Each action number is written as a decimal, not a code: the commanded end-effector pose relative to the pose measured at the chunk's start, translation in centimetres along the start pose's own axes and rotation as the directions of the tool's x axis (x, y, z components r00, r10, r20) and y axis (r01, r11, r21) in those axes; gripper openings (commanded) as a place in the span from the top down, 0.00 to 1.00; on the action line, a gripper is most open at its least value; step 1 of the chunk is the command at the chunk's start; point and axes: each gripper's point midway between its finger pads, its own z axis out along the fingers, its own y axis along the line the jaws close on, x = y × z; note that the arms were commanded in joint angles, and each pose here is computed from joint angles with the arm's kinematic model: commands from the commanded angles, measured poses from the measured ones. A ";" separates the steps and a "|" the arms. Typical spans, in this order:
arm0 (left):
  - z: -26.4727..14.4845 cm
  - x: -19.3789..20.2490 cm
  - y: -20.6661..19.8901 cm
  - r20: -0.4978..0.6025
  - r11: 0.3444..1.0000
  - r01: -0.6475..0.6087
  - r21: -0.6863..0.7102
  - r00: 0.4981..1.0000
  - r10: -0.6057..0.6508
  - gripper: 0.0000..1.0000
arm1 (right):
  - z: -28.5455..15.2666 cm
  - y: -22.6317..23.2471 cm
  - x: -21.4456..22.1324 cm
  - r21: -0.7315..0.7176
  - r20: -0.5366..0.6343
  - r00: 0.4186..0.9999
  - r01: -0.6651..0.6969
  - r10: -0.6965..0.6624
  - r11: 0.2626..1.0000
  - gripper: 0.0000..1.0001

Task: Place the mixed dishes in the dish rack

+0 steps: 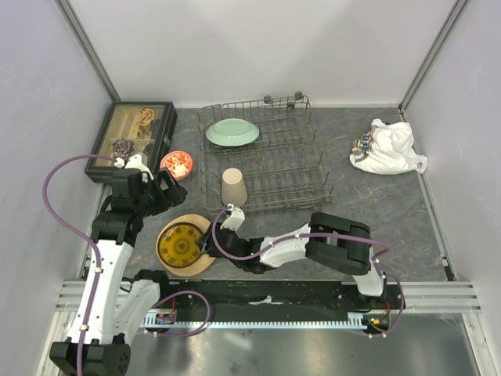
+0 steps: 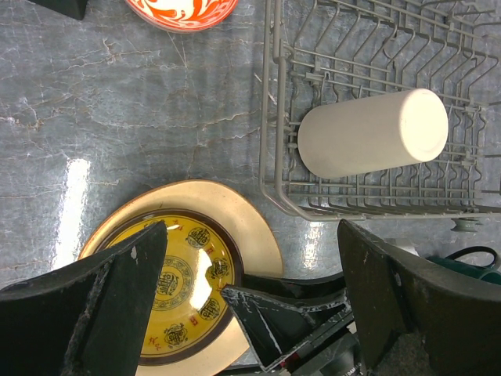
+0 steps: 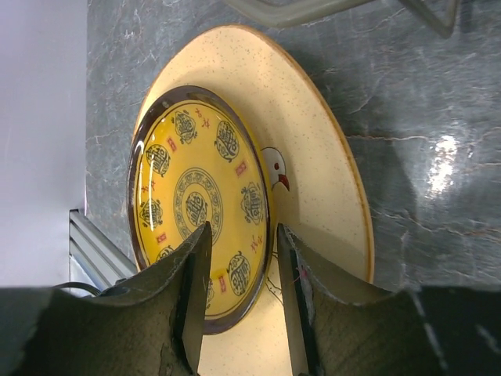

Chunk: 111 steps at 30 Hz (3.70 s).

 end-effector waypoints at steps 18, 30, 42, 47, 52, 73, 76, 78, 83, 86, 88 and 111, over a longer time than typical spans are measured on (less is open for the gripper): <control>-0.1 0.0 -0.3 0.008 1.000 -0.017 0.026 1.000 0.017 0.04 | 0.6 -2.0 0.6 0.041 -0.026 1.000 -0.011 0.012 0.999 0.92; -2.0 -2.8 -1.7 0.086 0.998 -0.018 0.054 0.996 0.013 0.04 | -3.2 0.2 -3.5 0.014 0.054 0.993 0.103 -0.104 0.995 1.00; -4.8 -5.8 -3.1 0.200 0.996 -0.005 0.085 0.980 -0.012 0.04 | -8.6 4.1 -7.4 -0.050 0.141 0.973 0.193 -0.185 0.980 1.00; -5.6 -6.2 -2.7 0.233 0.998 -0.005 0.064 0.973 -0.010 0.04 | -12.8 4.9 -12.1 -0.022 0.253 0.946 0.213 -0.201 0.977 1.00; -5.8 -6.5 -2.2 0.248 0.999 -0.014 0.037 0.969 0.005 0.04 | -18.1 4.3 -18.9 0.129 0.407 0.863 0.270 -0.300 0.954 1.00; -4.9 -5.5 -2.3 0.216 0.998 -0.019 0.055 0.976 0.007 0.03 | -26.3 -3.0 -37.0 0.920 -0.179 0.320 0.389 -0.930 -0.043 1.00; -4.7 -5.2 -2.1 0.210 0.998 -0.023 0.051 0.978 0.012 0.03 | -24.8 -3.8 -36.7 0.900 -0.297 0.274 0.399 -0.915 -0.172 1.00; -4.6 -5.1 -2.0 0.207 0.998 -0.025 0.049 0.978 0.015 0.03 | -23.4 -4.4 -36.6 0.864 -0.395 0.233 0.422 -0.889 -0.273 1.00; -4.3 -4.8 -1.8 0.197 0.999 -0.025 0.042 0.980 0.016 0.03 | -21.8 -5.7 -36.7 0.831 -0.477 0.200 0.418 -0.856 -0.366 1.00; -4.1 -4.7 -1.8 0.194 0.999 -0.026 0.042 0.981 0.018 0.03 | -20.8 -6.6 -36.6 0.807 -0.523 0.185 0.420 -0.832 -0.415 1.00; -4.0 -4.7 -1.8 0.193 0.999 -0.030 0.043 0.981 0.021 0.03 | -20.2 -7.2 -36.5 0.799 -0.539 0.184 0.422 -0.822 -0.429 1.00; -3.5 -4.0 -1.6 0.173 0.998 -0.035 0.049 0.985 0.026 0.03 | -15.7 -13.7 -36.7 0.731 -0.612 0.233 0.532 -0.756 -0.428 1.00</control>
